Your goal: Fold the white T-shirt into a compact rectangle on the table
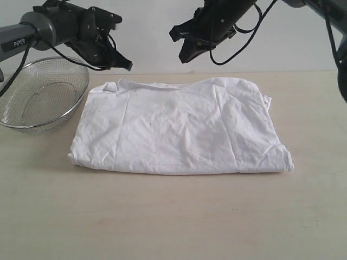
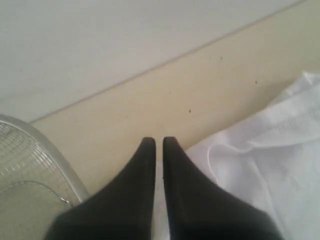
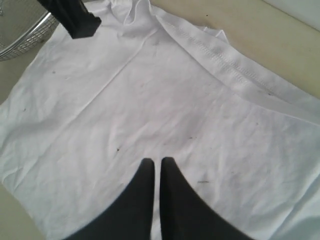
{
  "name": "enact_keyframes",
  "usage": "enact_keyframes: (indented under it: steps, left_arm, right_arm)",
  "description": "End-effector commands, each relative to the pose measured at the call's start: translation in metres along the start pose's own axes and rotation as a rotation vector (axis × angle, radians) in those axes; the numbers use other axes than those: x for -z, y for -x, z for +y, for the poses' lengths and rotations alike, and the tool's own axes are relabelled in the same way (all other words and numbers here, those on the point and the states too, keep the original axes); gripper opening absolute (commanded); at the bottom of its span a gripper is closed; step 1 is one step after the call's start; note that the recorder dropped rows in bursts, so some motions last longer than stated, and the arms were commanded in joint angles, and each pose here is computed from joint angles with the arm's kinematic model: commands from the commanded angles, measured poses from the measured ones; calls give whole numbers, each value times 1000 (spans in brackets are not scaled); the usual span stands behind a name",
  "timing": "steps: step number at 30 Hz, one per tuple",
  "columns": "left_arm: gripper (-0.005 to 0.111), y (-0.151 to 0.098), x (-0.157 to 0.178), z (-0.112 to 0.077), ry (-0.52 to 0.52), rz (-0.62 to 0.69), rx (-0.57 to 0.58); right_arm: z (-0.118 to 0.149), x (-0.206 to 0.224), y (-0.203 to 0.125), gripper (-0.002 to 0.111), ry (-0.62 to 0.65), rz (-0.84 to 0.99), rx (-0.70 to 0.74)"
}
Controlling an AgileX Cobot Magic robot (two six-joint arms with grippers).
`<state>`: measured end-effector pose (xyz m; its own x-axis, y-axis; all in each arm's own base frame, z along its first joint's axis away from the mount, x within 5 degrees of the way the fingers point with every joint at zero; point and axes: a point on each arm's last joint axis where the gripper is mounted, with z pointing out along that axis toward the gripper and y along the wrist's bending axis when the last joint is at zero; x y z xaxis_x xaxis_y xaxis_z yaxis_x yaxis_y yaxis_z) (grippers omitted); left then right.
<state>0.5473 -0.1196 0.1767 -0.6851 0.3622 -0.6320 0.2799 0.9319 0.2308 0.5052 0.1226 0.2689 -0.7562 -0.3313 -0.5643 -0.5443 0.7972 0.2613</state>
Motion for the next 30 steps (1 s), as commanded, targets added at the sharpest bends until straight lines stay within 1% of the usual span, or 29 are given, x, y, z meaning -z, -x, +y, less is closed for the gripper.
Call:
enact_keyframes:
  steps: [1, 3, 6, 7, 12, 15, 18, 21, 22, 27, 28, 30]
  left_arm:
    - [4, 13, 16, 2, -23, 20, 79]
    - [4, 11, 18, -3, -78, 56, 100]
    - [4, 7, 16, -16, -190, 86, 68]
    - [4, 5, 14, -21, -208, 96, 46]
    - [4, -9, -5, -34, -190, 150, -18]
    - [4, -17, -18, -41, -191, 166, -31]
    - [4, -21, -25, -42, -168, 164, -57]
    - [4, -24, -31, -37, -105, 161, -84]
    - [4, -23, -33, -33, -50, 149, -95]
    - [4, -25, -38, -23, 64, 139, -156]
    - [4, -24, -38, -19, 113, 132, -168]
    - [4, -17, -33, -12, 179, 111, -170]
  right_arm:
    - [-2, 3, 0, 0, -1, -6, 1]
    - [-2, 3, 0, 0, -1, -6, 1]
    - [-2, 3, 0, 0, -1, -6, 1]
    - [-2, 3, 0, 0, -1, -6, 1]
    - [-2, 3, 0, 0, -1, -6, 3]
    - [-2, 3, 0, 0, -1, -6, 3]
    - [-2, 3, 0, 0, -1, -6, 3]
    - [-2, 3, 0, 0, -1, -6, 3]
    - [-2, 3, 0, 0, -1, -6, 3]
    - [-2, 3, 0, 0, -1, -6, 3]
    - [-2, 3, 0, 0, -1, -6, 2]
    - [-2, 3, 0, 0, -1, -6, 2]
